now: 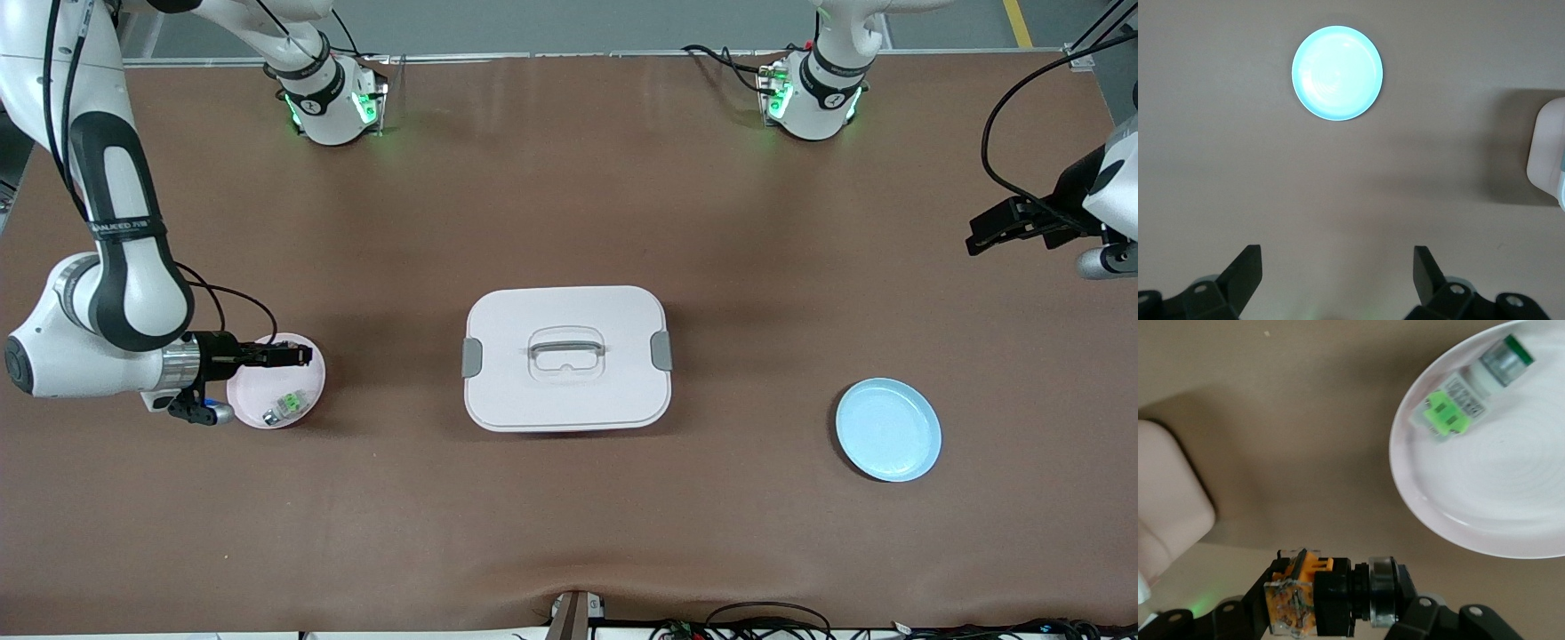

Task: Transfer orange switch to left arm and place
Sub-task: 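Lower the right gripper and grasp the black-and-orange switch, then lift the switch with the right gripper while the left gripper approaches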

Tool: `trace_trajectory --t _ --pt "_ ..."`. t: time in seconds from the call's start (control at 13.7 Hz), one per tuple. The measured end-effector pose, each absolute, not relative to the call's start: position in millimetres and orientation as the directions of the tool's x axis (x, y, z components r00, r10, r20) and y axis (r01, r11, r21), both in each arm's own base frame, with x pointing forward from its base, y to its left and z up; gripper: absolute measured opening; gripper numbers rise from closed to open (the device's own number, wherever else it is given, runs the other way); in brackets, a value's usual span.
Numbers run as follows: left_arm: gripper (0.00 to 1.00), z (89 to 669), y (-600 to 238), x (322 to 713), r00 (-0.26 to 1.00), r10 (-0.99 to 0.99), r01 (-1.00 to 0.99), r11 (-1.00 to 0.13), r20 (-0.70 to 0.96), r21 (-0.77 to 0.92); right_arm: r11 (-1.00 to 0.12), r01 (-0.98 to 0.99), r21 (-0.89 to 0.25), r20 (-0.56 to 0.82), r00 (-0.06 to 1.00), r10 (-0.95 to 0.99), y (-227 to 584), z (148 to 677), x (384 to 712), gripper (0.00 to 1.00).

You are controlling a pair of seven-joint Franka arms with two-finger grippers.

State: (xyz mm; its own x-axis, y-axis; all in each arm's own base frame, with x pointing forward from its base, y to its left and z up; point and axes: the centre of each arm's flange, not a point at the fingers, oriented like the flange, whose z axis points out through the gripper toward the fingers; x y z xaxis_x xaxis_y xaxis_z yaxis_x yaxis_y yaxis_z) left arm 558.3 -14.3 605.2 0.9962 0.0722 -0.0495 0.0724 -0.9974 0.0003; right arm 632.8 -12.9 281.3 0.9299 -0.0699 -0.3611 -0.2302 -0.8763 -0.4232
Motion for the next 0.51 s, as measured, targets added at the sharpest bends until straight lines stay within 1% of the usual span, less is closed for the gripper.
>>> trace_trajectory --t 0.15,0.29,0.51 --pt "1.00 608.2 -14.7 558.6 0.996 0.072 0.072 -0.997 -0.043 0.002 -0.871 -0.236 -0.432 -0.368 0.927 -0.069 -10.1 290.0 631.4 0.73" --pt "1.00 612.1 -18.3 558.8 0.997 0.071 0.072 -0.997 -0.038 0.034 -0.862 -0.272 -0.427 -0.405 0.910 -0.086 -8.3 296.6 627.4 0.73" --pt "1.00 615.4 -26.4 557.9 0.997 0.069 0.074 -0.991 -0.046 0.111 -0.837 -0.403 -0.369 -0.492 0.849 -0.192 10.5 330.2 621.1 0.73"
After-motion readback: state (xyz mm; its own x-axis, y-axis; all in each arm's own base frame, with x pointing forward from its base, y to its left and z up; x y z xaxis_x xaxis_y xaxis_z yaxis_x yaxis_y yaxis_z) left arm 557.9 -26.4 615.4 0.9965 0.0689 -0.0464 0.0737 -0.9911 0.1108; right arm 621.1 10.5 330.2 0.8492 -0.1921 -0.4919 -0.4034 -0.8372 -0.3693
